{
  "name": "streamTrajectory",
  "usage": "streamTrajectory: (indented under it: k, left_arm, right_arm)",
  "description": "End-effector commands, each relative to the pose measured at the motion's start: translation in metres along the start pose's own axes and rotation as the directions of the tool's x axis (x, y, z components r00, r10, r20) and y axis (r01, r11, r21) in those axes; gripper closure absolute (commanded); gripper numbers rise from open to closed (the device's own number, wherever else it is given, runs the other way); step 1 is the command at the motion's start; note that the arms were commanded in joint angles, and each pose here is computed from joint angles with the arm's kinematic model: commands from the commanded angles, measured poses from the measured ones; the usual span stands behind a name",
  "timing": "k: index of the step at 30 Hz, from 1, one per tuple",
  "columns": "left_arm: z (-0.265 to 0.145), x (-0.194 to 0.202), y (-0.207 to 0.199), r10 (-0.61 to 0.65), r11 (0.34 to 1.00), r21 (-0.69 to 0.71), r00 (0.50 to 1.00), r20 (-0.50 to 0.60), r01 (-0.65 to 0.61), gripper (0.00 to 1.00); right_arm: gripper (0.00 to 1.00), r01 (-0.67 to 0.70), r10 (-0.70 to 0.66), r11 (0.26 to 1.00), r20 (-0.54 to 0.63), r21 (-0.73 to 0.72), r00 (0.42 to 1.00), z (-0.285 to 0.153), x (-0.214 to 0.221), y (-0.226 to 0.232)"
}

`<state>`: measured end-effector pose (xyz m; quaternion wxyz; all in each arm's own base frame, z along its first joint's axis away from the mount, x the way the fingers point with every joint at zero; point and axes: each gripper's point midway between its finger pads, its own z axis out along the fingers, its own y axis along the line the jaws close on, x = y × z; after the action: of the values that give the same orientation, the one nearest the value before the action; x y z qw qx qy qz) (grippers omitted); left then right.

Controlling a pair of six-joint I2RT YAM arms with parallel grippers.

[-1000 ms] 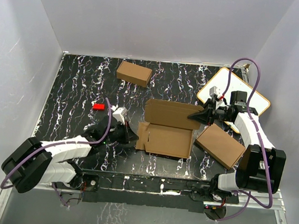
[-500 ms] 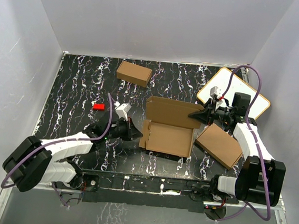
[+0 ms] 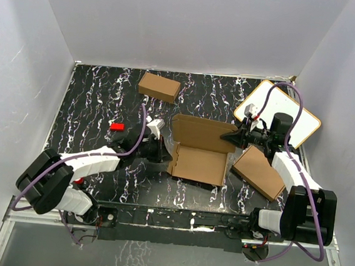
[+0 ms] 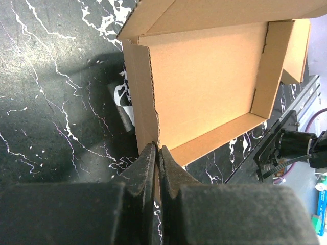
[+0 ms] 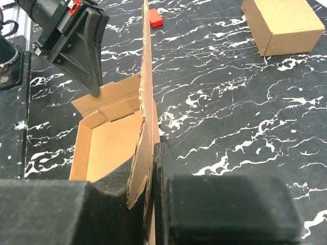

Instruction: Fold the paper box

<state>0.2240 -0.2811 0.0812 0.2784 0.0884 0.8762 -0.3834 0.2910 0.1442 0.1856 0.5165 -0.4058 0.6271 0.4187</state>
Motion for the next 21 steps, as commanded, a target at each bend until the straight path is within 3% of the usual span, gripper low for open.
streamTrajectory:
  k: [1, 3, 15, 21]
  left_arm:
    - [0.001, -0.013, -0.023, 0.024, 0.996, 0.082, 1.000, -0.001, -0.023, 1.00]
    - [0.001, -0.012, -0.023, 0.015, 0.996, 0.084, 1.000, -0.005, -0.014, 1.00]
    - [0.002, -0.011, -0.028, -0.050, 0.992, 0.118, 0.999, 0.007, 0.049, 0.61]
    - [0.003, -0.004, -0.014, -0.136, 0.984, 0.119, 0.991, 0.000, 0.135, 0.51]
  right_arm:
    - [0.92, 0.066, -0.066, 0.998, 0.015, -0.011, 0.998, 0.005, -0.005, -0.003]
    - [0.92, 0.066, -0.066, 0.998, 0.011, -0.007, 0.998, 0.005, -0.004, -0.005]
    - [0.92, 0.061, -0.061, 0.998, 0.001, 0.003, 0.998, 0.005, -0.002, -0.007]
    - [0.92, 0.062, -0.062, 0.998, -0.001, 0.003, 0.998, 0.005, -0.002, -0.007]
